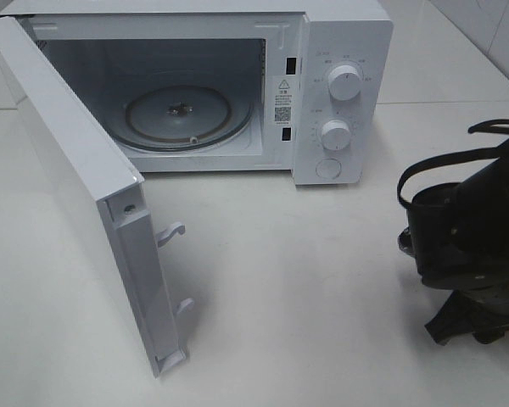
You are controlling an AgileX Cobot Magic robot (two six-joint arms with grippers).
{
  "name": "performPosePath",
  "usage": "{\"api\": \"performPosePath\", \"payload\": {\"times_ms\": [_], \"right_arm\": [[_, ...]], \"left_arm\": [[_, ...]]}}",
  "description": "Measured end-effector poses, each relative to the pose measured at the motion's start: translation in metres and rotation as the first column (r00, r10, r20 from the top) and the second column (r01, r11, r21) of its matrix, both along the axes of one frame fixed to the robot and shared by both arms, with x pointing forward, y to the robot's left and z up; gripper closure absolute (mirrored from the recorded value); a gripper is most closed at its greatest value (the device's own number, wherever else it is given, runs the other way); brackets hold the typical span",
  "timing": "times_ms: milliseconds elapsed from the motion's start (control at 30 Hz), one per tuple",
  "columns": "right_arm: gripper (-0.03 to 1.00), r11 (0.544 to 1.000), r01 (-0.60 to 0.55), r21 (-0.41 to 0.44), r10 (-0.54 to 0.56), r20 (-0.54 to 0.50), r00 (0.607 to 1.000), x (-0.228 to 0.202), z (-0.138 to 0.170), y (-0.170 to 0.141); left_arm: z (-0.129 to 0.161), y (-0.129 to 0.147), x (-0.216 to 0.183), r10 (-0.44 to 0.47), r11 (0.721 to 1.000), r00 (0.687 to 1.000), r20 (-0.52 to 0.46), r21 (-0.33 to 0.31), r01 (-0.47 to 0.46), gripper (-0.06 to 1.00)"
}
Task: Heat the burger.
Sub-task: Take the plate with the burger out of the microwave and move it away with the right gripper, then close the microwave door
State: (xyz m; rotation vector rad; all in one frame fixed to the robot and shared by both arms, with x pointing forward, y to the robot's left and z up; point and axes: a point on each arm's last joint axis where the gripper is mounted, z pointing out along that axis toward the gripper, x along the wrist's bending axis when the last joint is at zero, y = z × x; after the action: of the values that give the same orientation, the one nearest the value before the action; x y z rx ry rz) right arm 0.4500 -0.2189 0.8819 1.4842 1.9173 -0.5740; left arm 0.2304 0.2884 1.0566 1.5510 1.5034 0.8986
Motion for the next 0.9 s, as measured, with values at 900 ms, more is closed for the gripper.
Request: {"api": "performPosePath", "payload": {"times_ms": [900], "right_arm": [[0.17, 0.772, -0.337, 0.539, 0.305, 0.152, 0.94, -0.082, 0.147, -0.017]], "left_arm": [[0.0, 0.0, 0.0, 0.0, 1.0, 1.0, 0.0, 0.0, 0.0, -0.05]]}}
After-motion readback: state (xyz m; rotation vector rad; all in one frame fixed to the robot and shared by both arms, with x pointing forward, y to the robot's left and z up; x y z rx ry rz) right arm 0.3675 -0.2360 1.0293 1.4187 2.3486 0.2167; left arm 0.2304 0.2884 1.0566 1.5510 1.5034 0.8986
